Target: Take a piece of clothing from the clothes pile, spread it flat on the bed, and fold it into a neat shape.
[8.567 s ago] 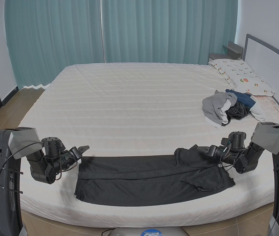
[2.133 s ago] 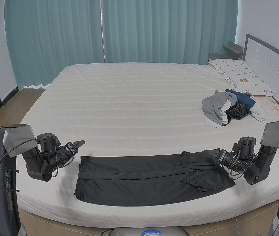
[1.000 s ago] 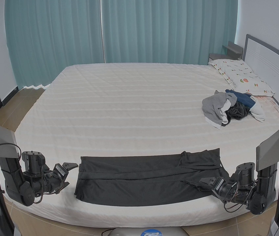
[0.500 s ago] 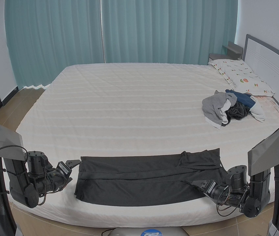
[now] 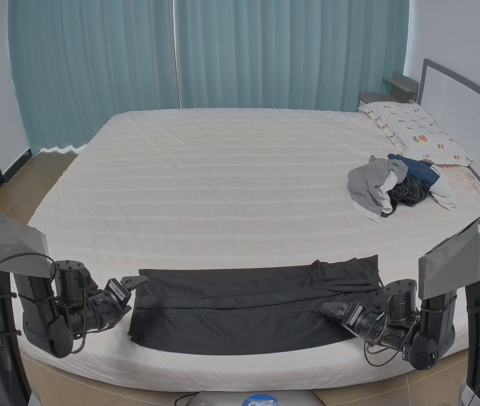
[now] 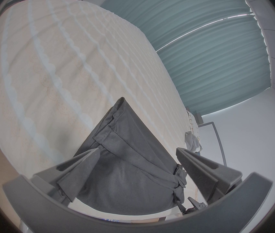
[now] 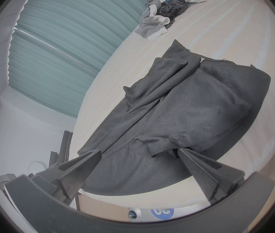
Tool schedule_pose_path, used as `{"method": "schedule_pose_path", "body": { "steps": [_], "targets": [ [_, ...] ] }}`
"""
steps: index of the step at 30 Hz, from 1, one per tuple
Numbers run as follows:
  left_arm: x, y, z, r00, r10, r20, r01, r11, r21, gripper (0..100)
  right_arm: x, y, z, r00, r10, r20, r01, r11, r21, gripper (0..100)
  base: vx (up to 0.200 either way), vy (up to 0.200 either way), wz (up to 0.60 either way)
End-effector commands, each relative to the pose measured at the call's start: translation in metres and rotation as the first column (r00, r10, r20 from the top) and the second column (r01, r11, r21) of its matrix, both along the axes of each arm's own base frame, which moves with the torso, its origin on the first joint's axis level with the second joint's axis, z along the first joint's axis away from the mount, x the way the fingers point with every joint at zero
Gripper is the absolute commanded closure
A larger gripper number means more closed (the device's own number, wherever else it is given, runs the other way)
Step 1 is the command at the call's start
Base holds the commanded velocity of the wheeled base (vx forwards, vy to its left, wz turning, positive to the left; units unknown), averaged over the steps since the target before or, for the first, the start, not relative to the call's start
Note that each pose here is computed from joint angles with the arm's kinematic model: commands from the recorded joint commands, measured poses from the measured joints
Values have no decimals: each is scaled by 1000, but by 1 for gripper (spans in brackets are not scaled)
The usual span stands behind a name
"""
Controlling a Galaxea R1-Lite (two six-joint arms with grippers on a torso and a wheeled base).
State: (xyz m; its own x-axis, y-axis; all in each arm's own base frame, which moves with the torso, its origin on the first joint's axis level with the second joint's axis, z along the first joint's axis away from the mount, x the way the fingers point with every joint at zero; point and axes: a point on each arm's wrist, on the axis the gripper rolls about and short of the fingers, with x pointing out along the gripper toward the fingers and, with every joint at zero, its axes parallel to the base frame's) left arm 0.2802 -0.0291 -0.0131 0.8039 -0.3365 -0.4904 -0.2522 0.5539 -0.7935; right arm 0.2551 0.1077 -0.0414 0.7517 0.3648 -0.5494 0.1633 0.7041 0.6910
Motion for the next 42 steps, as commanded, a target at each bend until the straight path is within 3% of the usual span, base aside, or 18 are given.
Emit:
{"method": "schedule_pose_path", "body": {
  "steps": [1, 4, 12, 30, 35, 42],
  "targets": [
    [1, -1, -2, 1000, -3, -4, 3, 1000, 0, 0, 6, 2, -3, 1000, 4, 20, -4, 1000, 0, 0, 0, 0, 0],
    [1, -1, -2, 1000, -1, -6, 1, 1000, 1, 0, 8, 1, -9, 999, -24, 33, 26, 998, -56, 0, 0, 0, 0],
    [-1, -1, -2, 1000, -1, -9, 1, 1000, 1, 0, 8, 2, -9, 999, -9, 47, 13, 996, -85, 0, 0, 0, 0],
    [0, -1, -2, 1000, -1, -6, 1, 1000, 1, 0, 1, 24, -3, 987, 147, 71, -142, 987, -72, 0, 0, 0, 0],
    [0, -1, -2, 1000, -1, -6, 1, 1000, 1, 0, -13, 24, -4, 974, 221, 45, -214, 969, -127, 0, 0, 0, 0],
    [0, -1, -2, 1000, -1, -5, 1, 1000, 3, 0, -24, 19, -4, 970, 242, 14, -237, 958, -162, 0, 0, 0, 0]
  ]
}}
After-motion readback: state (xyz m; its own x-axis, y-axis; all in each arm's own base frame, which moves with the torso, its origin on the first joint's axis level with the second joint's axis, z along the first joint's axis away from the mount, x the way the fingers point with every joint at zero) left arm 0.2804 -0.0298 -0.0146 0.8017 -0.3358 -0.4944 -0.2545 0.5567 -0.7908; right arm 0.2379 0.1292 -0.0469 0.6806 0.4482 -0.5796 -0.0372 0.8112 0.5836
